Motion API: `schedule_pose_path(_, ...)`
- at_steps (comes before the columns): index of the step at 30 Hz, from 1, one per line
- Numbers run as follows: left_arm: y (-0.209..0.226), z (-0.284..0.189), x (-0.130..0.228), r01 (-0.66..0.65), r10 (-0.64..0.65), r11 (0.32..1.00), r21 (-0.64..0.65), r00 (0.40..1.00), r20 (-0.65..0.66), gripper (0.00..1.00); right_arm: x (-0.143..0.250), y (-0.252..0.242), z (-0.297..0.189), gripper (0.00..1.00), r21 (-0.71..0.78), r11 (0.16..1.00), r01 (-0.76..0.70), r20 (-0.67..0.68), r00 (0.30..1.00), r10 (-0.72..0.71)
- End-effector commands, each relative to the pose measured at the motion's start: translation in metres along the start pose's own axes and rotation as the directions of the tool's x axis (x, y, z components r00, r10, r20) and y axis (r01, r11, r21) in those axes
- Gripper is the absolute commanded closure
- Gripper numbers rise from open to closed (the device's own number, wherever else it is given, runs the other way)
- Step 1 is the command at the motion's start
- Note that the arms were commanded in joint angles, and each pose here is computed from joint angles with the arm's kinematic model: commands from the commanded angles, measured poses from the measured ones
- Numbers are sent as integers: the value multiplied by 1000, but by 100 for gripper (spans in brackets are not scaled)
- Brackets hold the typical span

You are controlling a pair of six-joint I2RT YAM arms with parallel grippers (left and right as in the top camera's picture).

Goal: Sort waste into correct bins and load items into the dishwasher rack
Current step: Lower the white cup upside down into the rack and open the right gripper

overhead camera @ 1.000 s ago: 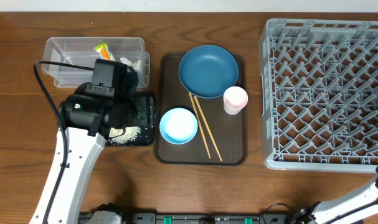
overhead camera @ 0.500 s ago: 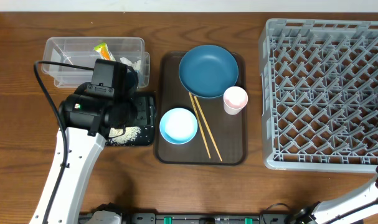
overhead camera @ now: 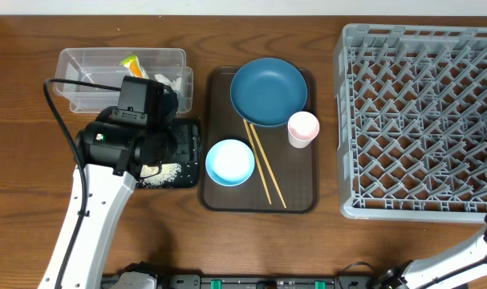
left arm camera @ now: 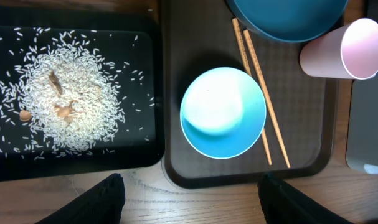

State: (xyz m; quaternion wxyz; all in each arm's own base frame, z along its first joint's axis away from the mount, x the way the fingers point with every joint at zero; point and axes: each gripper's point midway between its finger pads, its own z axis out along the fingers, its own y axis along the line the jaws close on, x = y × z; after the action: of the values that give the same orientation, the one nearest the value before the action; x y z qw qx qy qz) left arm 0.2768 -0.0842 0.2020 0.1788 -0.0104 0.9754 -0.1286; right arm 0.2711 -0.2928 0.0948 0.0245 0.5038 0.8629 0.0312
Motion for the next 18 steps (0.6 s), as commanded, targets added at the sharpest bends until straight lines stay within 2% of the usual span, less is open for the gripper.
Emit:
schedule_pose_path(1, 2, -2, -1, -10, 10, 1000, -9, 1000, 7, 29, -7, 1, -18, 23, -31, 999, -23, 51, 998, 25)
schedule_pose_path(10, 2, -2, -1, -10, 10, 1000, -9, 1000, 7, 29, -22, 17, -102, 24, -118, 993, 4, 272, 962, 28)
schedule_pose_path(14, 2, -2, -1, -10, 10, 1000, -9, 1000, 7, 29, -17, 25, -131, 24, -146, 989, 35, 336, 942, 16)
schedule_pose_path(16, 2, -2, -1, -10, 10, 1000, -9, 1000, 7, 29, -8, 28, -135, 30, -139, 988, 59, 329, 944, -10)
schedule_pose_path(18, 2, -2, -1, -10, 10, 1000, -9, 1000, 7, 29, 1, 28, -133, 49, -115, 991, 68, 305, 952, -30)
